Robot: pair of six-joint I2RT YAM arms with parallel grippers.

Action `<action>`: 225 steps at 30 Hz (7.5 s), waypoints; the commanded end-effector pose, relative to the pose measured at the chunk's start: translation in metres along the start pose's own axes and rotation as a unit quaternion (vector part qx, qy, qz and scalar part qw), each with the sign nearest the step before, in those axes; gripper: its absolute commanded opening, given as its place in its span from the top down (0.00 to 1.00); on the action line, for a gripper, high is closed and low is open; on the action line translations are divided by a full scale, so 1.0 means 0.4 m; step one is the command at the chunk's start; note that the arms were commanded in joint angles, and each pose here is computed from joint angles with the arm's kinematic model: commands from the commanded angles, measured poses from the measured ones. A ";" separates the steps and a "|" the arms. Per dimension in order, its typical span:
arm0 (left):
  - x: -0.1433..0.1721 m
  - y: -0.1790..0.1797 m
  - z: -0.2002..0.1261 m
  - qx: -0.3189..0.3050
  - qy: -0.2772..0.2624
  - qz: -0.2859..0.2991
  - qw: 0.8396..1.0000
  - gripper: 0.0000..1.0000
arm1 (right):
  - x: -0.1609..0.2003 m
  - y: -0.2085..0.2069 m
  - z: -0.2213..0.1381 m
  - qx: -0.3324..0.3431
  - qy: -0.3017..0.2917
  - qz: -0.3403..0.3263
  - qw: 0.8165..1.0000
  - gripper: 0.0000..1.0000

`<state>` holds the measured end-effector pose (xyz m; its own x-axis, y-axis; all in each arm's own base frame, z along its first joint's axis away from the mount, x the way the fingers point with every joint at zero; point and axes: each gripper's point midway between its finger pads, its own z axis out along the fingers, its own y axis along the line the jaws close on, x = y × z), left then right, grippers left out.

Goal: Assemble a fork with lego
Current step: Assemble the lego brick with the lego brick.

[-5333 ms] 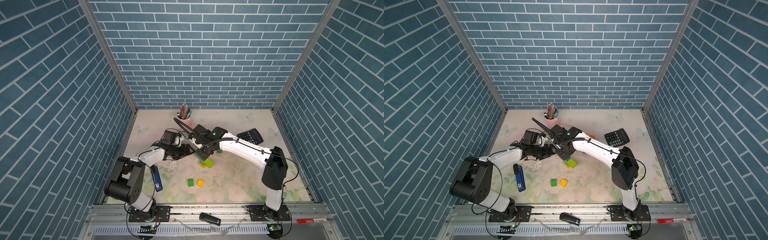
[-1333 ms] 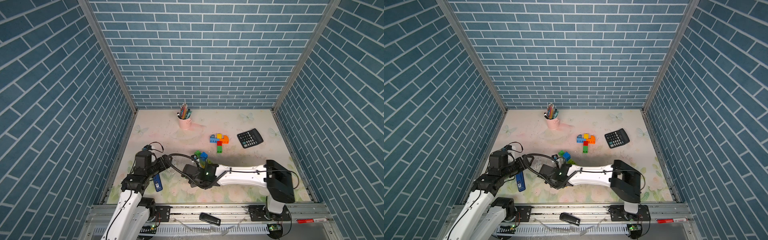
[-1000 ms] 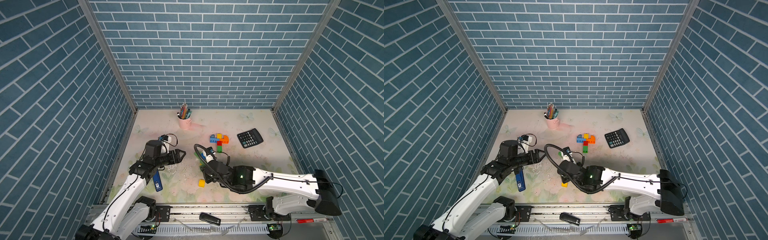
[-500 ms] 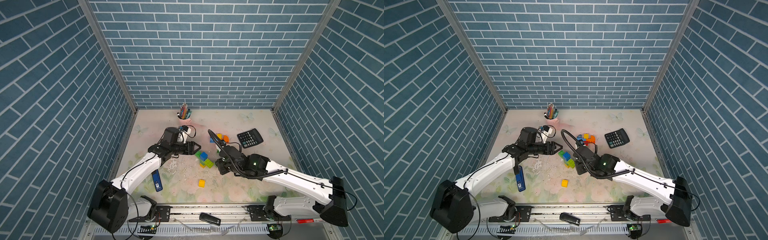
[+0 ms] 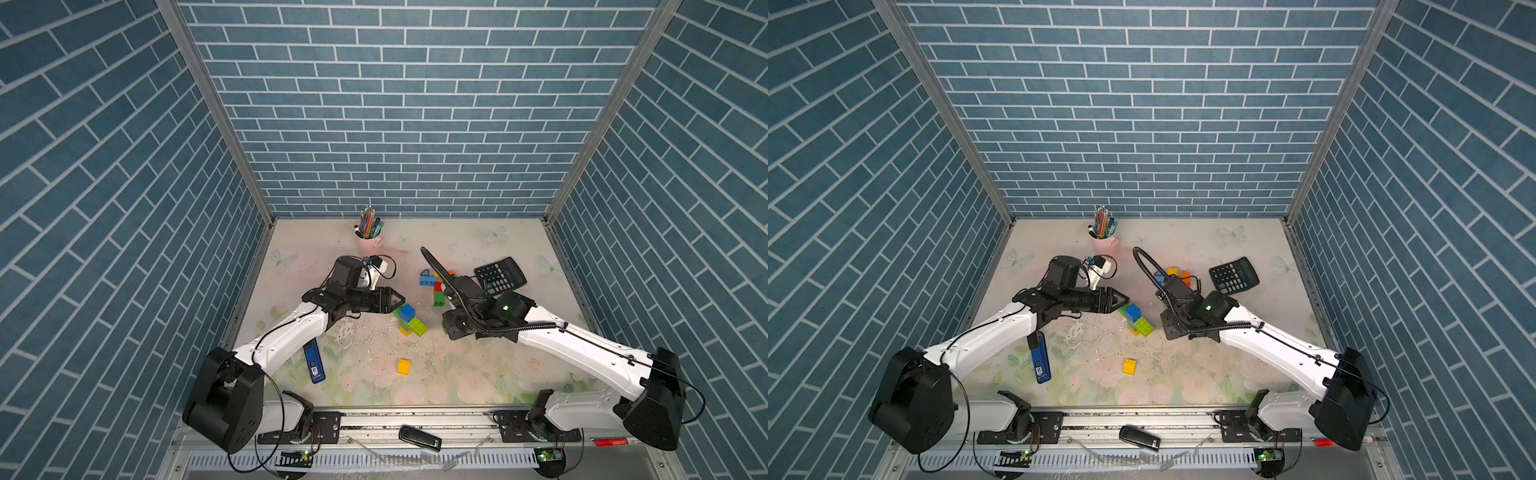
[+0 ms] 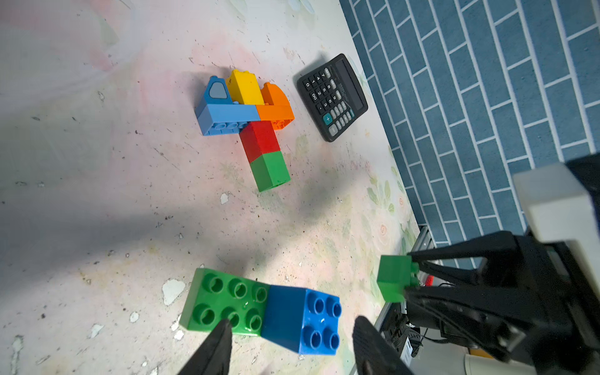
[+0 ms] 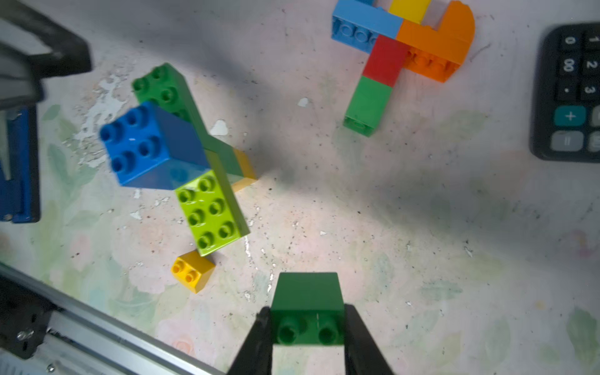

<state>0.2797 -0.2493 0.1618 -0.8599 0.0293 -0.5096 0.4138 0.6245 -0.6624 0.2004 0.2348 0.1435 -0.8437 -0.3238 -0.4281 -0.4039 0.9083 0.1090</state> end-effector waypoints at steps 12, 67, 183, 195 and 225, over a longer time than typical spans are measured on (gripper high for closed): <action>0.001 -0.015 -0.012 0.004 -0.004 0.016 1.000 0.39 | 0.110 -0.061 0.196 0.069 0.068 0.056 0.994 1.00; 0.027 -0.022 0.053 0.051 0.043 -0.007 0.998 0.62 | -0.075 0.139 -0.026 -0.063 -0.152 -0.122 0.979 1.00; 0.059 0.014 0.065 0.026 0.066 -0.019 0.997 0.65 | -0.034 0.159 0.110 -0.061 0.002 -0.221 0.973 1.00; 0.059 0.015 0.065 0.025 0.066 -0.019 0.997 0.65 | -0.048 0.168 0.098 -0.068 -0.017 -0.209 0.975 1.00; 0.057 0.015 0.057 0.016 0.068 -0.015 0.997 0.65 | -0.127 0.160 0.065 -0.355 -0.246 0.371 0.822 0.01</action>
<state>0.2707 -0.2667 0.1407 -0.8972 0.1056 -0.4288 0.4077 0.5709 -0.7126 0.2269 0.3144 0.1396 -0.7740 0.4564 -0.4390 -0.1758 0.5110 0.8414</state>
